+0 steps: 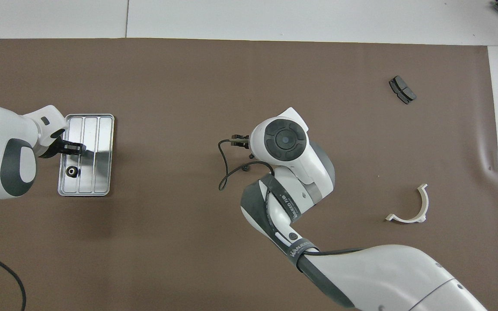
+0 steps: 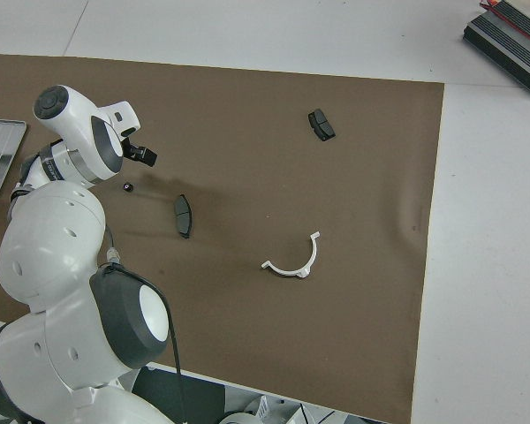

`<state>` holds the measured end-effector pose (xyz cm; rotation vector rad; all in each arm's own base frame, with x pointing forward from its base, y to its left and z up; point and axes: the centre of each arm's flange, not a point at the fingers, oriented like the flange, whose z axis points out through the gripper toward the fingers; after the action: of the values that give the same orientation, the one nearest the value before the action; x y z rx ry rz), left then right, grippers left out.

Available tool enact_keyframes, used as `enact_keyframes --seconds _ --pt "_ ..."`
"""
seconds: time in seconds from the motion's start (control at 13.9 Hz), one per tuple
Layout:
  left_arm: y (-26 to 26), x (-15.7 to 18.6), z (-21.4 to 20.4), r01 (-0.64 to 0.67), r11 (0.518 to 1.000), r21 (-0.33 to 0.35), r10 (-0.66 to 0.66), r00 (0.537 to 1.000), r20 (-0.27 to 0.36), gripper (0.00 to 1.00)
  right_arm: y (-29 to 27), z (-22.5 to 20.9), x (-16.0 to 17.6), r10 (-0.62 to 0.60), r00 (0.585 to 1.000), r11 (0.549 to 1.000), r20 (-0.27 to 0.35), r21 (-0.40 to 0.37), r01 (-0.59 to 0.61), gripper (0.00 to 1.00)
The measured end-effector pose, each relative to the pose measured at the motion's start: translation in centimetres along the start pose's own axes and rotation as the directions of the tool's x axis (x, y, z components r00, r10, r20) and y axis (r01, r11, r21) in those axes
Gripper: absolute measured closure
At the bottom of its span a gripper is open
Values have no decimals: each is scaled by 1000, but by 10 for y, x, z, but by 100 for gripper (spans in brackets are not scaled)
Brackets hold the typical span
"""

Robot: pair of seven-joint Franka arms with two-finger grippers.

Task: Pick bearing gear from pile to tray
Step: 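Release the third bearing at center with the right gripper and withdraw it, then grasp the third bearing at center with the left gripper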

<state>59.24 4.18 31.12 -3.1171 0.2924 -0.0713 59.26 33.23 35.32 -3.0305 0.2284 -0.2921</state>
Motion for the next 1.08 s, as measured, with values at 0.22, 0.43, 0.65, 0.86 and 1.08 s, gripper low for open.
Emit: enact_keyframes --seconds 0.22,0.43,0.65,0.86,1.08 --pt "8 14 -16 -12 1000 4 13 999 -35 8 72 -60 51 56 997 998 -48 -15 -57 0" --pt "63 41 -46 15 1000 -22 -15 999 -32 7 129 -108 80 118 988 993 -104 -12 -120 0" --pt "185 54 -68 90 995 -38 -90 996 -2 9 175 -162 95 131 978 991 -162 -12 -134 0" --pt "303 39 -73 157 986 -49 -157 988 2 11 215 -224 89 96 982 993 -161 -54 -106 0" --pt "383 26 -84 210 975 -70 -211 977 -12 21 248 -266 72 69 993 991 -101 -108 -80 0"
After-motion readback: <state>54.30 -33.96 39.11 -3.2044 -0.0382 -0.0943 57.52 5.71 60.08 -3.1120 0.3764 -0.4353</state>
